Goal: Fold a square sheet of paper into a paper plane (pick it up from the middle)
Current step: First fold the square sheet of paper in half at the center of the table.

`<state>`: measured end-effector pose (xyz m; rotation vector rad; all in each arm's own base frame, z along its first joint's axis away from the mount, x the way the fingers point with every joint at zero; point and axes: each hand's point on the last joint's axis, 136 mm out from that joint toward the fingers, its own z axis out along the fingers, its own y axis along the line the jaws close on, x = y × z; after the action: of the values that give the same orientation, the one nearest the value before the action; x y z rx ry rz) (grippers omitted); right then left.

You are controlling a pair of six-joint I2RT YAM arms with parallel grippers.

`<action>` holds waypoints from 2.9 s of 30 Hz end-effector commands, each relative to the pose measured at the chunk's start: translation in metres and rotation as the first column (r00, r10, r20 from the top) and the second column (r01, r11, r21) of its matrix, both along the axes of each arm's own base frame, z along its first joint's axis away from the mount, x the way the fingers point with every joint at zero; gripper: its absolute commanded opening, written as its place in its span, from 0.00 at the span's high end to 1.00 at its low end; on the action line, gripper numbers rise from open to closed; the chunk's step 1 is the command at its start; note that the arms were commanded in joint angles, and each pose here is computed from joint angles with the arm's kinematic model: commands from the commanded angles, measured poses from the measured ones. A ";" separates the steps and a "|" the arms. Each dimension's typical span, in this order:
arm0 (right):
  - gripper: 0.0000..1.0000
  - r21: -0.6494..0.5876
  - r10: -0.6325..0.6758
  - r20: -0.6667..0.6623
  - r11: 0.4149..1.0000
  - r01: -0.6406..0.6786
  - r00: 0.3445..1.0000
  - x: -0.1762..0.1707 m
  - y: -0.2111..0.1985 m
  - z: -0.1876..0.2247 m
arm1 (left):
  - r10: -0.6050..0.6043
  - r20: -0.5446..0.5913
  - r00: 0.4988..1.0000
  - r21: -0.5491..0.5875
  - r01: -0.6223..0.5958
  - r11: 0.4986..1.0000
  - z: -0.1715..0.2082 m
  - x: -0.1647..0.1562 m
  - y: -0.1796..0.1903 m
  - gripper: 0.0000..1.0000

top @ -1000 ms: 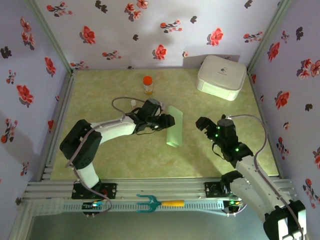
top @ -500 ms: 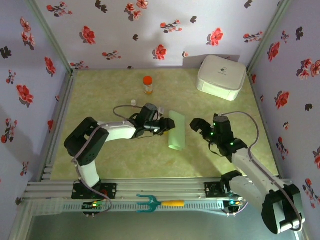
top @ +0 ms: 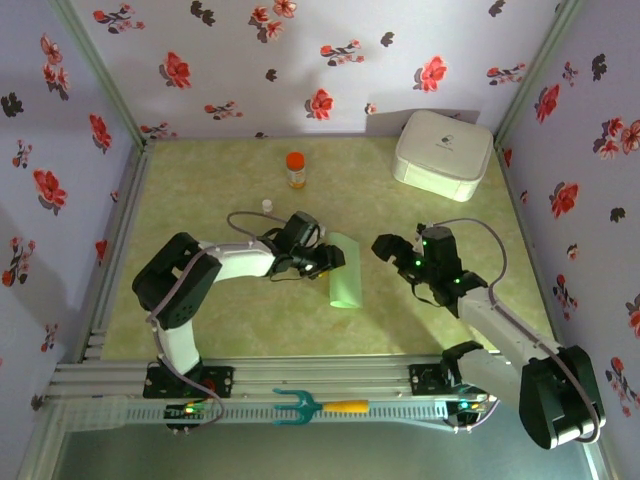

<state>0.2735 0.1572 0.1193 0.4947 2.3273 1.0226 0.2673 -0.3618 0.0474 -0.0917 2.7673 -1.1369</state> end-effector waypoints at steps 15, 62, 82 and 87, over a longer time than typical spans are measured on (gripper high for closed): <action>0.11 0.040 0.015 0.012 0.999 -0.015 1.000 0.006 0.006 0.008 | -0.044 0.150 0.988 0.342 -0.010 0.940 0.002 0.005 0.034 0.41; 0.10 0.037 0.065 -0.087 0.997 -0.062 0.994 0.003 0.015 -0.017 | -0.038 0.059 0.998 0.498 0.004 0.867 -0.035 0.006 0.061 0.50; 0.09 0.015 0.051 -0.103 0.999 -0.050 0.993 0.002 0.011 -0.020 | -0.064 0.023 0.998 0.529 0.042 0.848 -0.050 0.004 0.061 0.45; 0.09 0.011 0.047 -0.106 0.999 -0.046 0.993 0.002 0.011 -0.021 | -0.076 0.006 0.997 0.540 0.060 0.839 -0.057 0.003 0.062 0.45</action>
<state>0.2691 0.1700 0.0888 0.5031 2.4635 1.0634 0.2737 -0.3206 0.0229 0.0858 2.9016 -0.4799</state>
